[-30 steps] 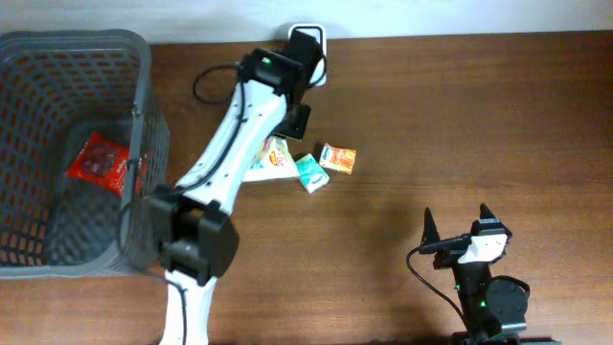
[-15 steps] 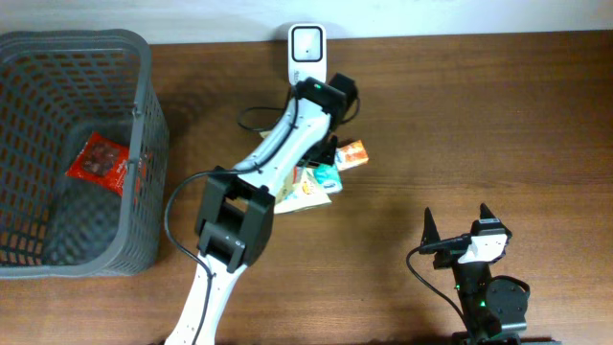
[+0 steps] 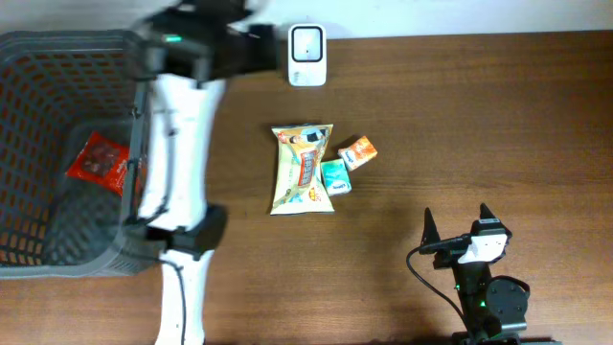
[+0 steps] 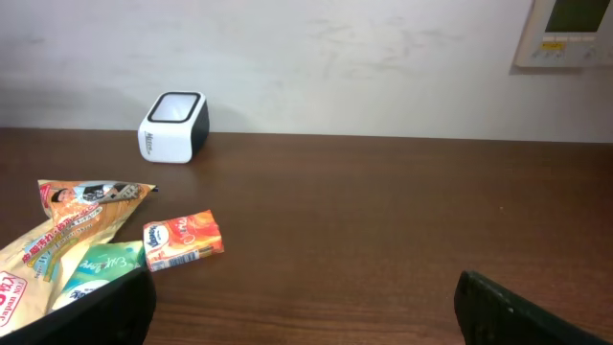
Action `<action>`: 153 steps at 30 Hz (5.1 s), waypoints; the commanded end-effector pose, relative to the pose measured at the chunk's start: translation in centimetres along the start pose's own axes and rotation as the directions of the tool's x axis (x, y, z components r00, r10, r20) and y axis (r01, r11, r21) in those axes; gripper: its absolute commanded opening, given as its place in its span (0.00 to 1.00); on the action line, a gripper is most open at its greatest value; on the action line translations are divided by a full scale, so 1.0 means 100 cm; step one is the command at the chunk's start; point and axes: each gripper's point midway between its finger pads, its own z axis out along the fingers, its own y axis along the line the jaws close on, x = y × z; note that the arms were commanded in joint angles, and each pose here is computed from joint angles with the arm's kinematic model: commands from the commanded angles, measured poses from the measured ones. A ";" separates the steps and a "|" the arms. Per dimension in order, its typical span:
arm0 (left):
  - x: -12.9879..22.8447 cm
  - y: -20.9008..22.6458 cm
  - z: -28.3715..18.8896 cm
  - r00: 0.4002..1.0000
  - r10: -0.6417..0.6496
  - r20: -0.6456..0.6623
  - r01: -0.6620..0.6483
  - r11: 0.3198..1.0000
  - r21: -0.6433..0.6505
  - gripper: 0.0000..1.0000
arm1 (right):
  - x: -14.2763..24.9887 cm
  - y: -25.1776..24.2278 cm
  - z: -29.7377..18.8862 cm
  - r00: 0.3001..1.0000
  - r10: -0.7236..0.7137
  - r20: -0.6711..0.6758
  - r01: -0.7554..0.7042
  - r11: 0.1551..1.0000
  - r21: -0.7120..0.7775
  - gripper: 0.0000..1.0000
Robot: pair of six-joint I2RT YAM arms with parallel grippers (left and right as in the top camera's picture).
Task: Scan the item barcode
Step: 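Grasp the large yellow snack bag and lay it beside the boxes, then grasp the red HACKS bag from the basket and drop it right of boxes, then move the right gripper toward the red bag and orange box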
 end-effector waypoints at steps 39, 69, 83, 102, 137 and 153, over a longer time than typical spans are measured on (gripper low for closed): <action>0.199 0.356 0.151 0.660 -0.721 -0.214 0.560 0.661 -0.500 0.08 | 0.004 -0.001 0.000 1.000 0.012 -0.005 -0.012 1.000 0.007 0.98; 0.056 0.331 -0.023 0.795 -0.572 0.205 0.607 0.740 -0.289 0.00 | 0.004 -0.001 0.000 1.000 0.011 -0.005 -0.011 1.000 0.007 0.98; 0.025 -0.009 -0.162 0.889 0.143 0.435 -0.351 0.823 0.447 0.00 | 0.004 -0.001 0.000 1.000 0.011 -0.005 -0.011 1.000 0.007 0.98; 0.210 -0.230 0.135 0.880 0.473 -0.046 -0.360 0.727 0.585 0.42 | 0.004 -0.001 0.000 1.000 0.011 -0.005 -0.011 1.000 0.007 0.98; 0.071 0.284 -0.186 0.744 -0.645 0.173 0.667 0.706 -0.237 0.99 | 0.004 -0.001 0.000 1.000 0.011 -0.005 -0.011 1.000 0.007 0.98; 0.071 0.284 -0.186 0.744 -0.646 0.173 0.668 0.706 -0.237 0.99 | -0.120 0.078 -0.054 0.878 0.266 0.398 -0.018 0.849 -0.527 0.98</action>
